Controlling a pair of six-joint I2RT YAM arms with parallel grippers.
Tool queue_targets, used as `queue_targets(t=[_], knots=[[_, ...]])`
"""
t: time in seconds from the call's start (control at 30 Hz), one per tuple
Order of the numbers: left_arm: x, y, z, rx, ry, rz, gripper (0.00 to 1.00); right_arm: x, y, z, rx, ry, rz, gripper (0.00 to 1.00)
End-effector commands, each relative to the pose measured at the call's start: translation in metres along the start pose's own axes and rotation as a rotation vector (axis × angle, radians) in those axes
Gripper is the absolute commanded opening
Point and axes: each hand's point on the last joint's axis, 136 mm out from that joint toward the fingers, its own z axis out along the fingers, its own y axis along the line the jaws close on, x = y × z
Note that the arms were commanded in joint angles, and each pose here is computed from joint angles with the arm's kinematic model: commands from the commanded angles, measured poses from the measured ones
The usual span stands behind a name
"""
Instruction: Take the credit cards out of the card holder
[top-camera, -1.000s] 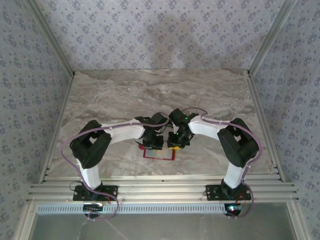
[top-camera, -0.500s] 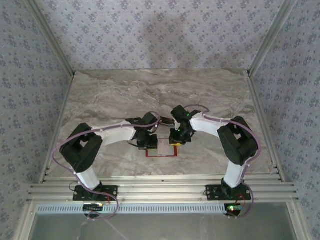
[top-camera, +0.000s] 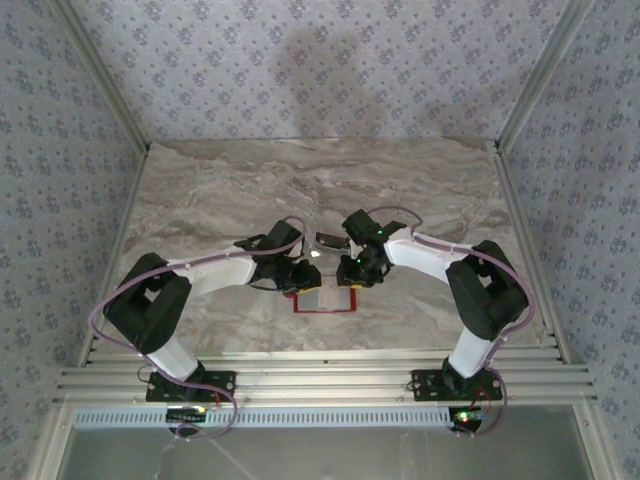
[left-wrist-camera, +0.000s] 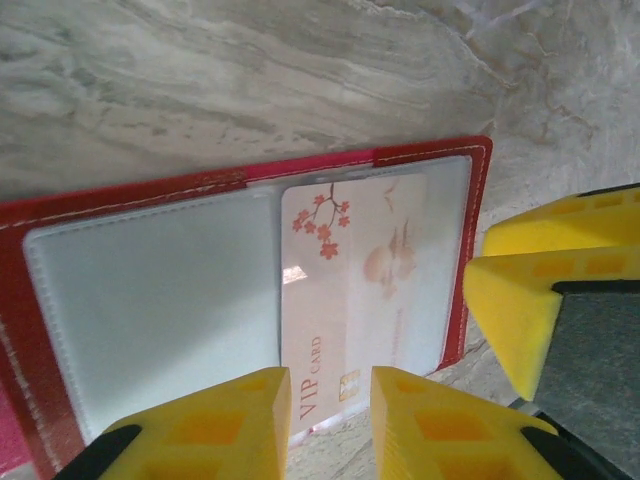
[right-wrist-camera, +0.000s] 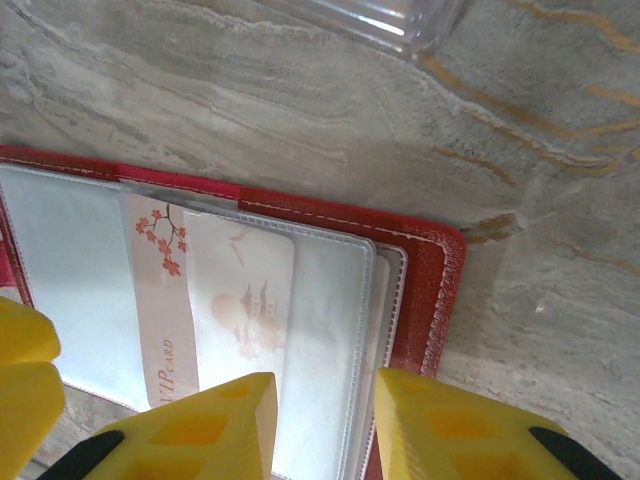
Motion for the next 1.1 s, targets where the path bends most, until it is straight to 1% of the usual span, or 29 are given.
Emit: queue_targets(t=[0.0, 0.1, 0.2, 0.37, 0.6, 0.8, 0.87, 1.07], knots=[[0.001, 0.003, 0.009, 0.03, 0.033, -0.018, 0.31, 0.005, 0.001, 0.013, 0.004, 0.038, 0.01, 0.32], [0.003, 0.01, 0.013, 0.005, 0.037, -0.022, 0.32, 0.008, -0.006, 0.022, 0.04, 0.059, 0.01, 0.31], [0.004, 0.015, 0.017, -0.002, 0.051, -0.025, 0.34, 0.011, -0.016, 0.027, 0.098, 0.076, 0.01, 0.28], [0.008, 0.015, 0.025, 0.026, 0.078, -0.032, 0.35, 0.016, -0.021, 0.035, 0.105, 0.096, 0.015, 0.26], [0.008, 0.003, 0.025, 0.096, 0.081, -0.018, 0.28, 0.018, -0.021, 0.037, 0.105, 0.101, 0.019, 0.25], [0.007, -0.004, 0.022, 0.118, 0.081, -0.003, 0.17, 0.018, -0.02, 0.036, 0.104, 0.104, 0.02, 0.25], [0.007, -0.003, 0.02, 0.102, 0.078, 0.001, 0.15, 0.019, -0.021, 0.036, 0.105, 0.105, 0.018, 0.25], [0.006, 0.012, 0.006, -0.02, 0.064, 0.033, 0.09, 0.02, -0.024, 0.033, 0.116, 0.107, 0.022, 0.25]])
